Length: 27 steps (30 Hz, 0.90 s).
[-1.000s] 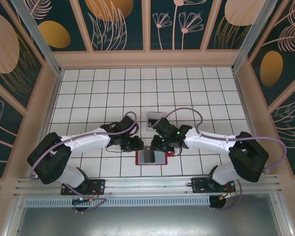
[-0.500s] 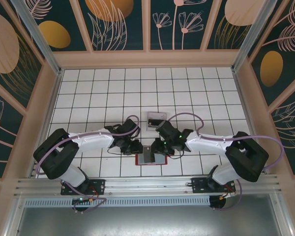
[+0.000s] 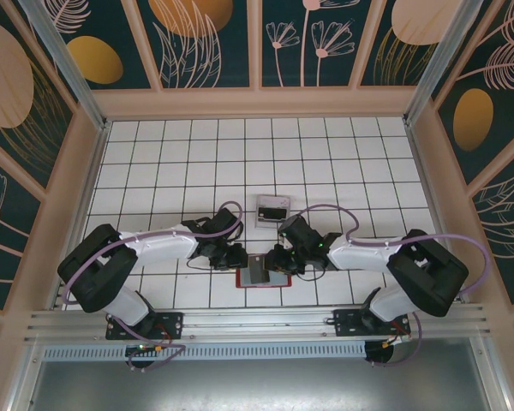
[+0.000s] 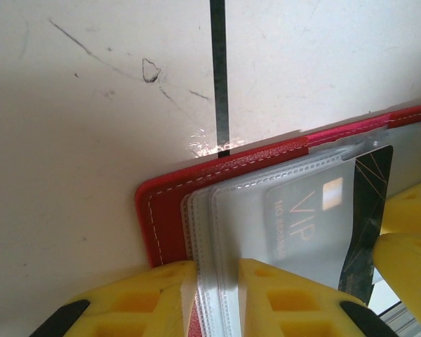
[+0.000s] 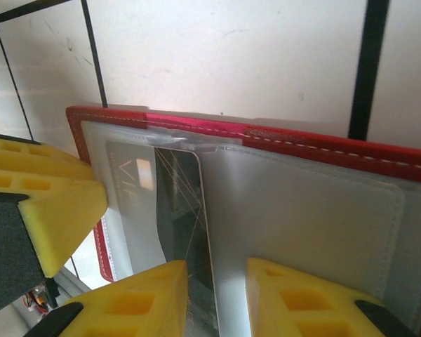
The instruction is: Take the credit cards out of the card holder
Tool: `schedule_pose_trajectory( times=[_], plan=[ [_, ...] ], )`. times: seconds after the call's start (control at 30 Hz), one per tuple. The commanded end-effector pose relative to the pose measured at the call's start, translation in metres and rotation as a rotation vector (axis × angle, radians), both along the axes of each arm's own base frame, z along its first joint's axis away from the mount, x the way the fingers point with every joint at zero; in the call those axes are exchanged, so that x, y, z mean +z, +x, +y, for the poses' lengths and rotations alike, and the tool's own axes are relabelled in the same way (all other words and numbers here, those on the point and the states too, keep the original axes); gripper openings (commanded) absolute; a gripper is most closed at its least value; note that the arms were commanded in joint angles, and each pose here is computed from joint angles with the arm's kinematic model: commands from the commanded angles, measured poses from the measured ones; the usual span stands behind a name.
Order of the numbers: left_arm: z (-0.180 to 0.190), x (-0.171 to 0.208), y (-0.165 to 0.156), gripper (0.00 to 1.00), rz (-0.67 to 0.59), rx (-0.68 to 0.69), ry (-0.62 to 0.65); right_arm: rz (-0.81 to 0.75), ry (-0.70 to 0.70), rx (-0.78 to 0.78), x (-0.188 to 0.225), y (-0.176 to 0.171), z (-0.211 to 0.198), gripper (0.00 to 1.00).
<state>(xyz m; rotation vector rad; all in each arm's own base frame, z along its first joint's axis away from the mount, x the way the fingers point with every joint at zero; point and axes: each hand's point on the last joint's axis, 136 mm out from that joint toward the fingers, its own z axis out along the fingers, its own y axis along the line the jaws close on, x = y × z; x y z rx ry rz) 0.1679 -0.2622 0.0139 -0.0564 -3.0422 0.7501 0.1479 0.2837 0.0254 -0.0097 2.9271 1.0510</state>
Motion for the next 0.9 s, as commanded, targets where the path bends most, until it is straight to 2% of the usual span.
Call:
schedule_pose_trajectory(
  times=[0.0,0.57,0.87],
  plan=[
    [0.031,-0.033,-0.021,0.25,0.066,0.001,0.148,0.017,0.03,0.009,-0.003,-0.002,0.003,0.29],
    [0.027,-0.036,-0.024,0.25,0.08,-0.013,0.151,0.001,0.098,0.006,0.021,0.0,0.009,0.28],
    [0.025,-0.038,-0.026,0.25,0.085,-0.02,0.152,0.028,0.09,0.02,0.008,-0.001,0.013,0.28]
  ],
)
